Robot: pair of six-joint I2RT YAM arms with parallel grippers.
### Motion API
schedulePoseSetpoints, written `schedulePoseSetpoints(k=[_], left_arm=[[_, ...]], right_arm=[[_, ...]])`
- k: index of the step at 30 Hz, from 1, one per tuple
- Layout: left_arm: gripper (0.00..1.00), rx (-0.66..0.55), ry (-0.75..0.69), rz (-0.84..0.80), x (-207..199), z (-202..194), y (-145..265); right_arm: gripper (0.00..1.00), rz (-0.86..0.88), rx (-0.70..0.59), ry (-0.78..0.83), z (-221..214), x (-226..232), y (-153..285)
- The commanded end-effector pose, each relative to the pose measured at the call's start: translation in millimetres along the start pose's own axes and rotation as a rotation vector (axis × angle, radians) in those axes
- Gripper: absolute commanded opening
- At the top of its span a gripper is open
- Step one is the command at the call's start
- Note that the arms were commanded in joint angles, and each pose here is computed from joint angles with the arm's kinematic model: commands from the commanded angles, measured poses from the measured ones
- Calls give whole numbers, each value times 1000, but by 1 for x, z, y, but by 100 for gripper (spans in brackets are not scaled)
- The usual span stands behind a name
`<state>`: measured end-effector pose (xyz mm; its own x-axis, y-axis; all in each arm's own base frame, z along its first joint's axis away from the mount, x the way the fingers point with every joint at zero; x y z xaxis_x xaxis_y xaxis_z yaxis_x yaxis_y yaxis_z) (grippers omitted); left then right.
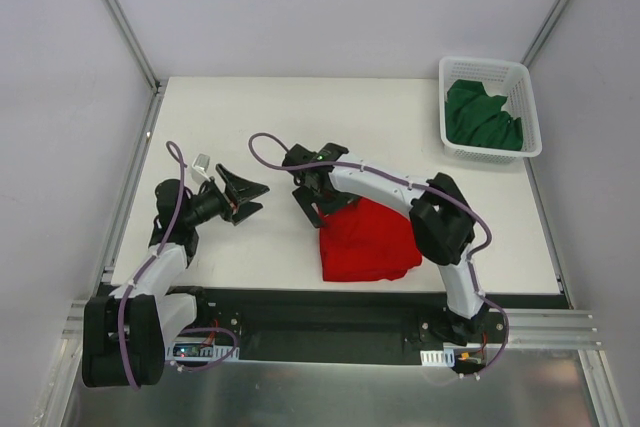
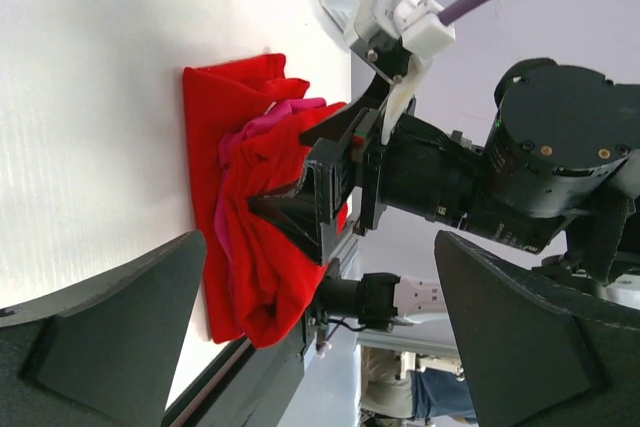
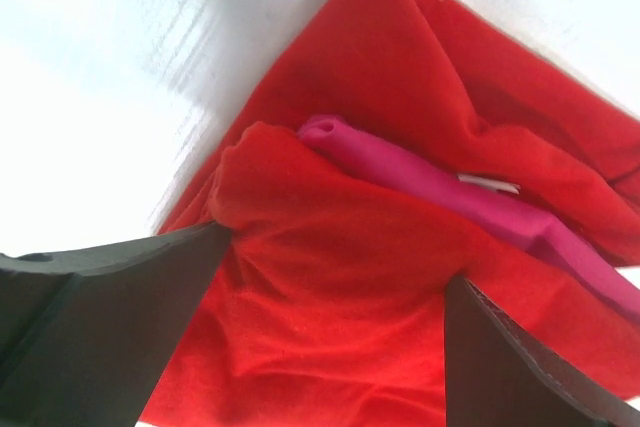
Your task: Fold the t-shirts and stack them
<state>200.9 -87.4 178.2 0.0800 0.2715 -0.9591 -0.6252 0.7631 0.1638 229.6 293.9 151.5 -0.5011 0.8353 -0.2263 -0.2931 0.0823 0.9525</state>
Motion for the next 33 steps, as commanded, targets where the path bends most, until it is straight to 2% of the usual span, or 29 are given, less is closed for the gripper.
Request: schedulePoseSetpoints(k=[1,4,12,15,19,25,29,33], left_arm=[[99,8,-30,-45,-2,-6,4],[99,9,-26,-44,0,-8,5],[99,13,-23,-43,1,-9,5],[99,14,-18,-36,4,-10,5],[99,19,-19,-36,4,-9,4],[99,29,-11,-26,8,-12,5],[99,28,-10,-23,9,-12,5],[99,26,-15,-26,6,-9,4]], right_arm=[[96,19,-15,23,7,6,-4],[96,5,-47,11,13,0,11],[96,-23,-150,-71,17,-41,94],[96,-15,-113,-111,10,-50,84],[96,8,-7,-116,-9,-41,36],[96,48,44,-88,0,-22,-3],[96,73,57,-69,10,-16,-6],[96,16,45,-92,12,-29,7]])
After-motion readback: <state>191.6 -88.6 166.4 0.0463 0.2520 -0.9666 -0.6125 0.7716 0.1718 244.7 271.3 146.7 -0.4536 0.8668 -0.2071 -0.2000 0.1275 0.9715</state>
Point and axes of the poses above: each gripper's point midway between its finger pads, its own y axis back along the fingers, its own x axis along the line the jaws close on, z = x × y, the point moved 8 cm from there along y, back along the fingers, and after that the axes turned 3 degrees about -y, right-handed, at the moved point
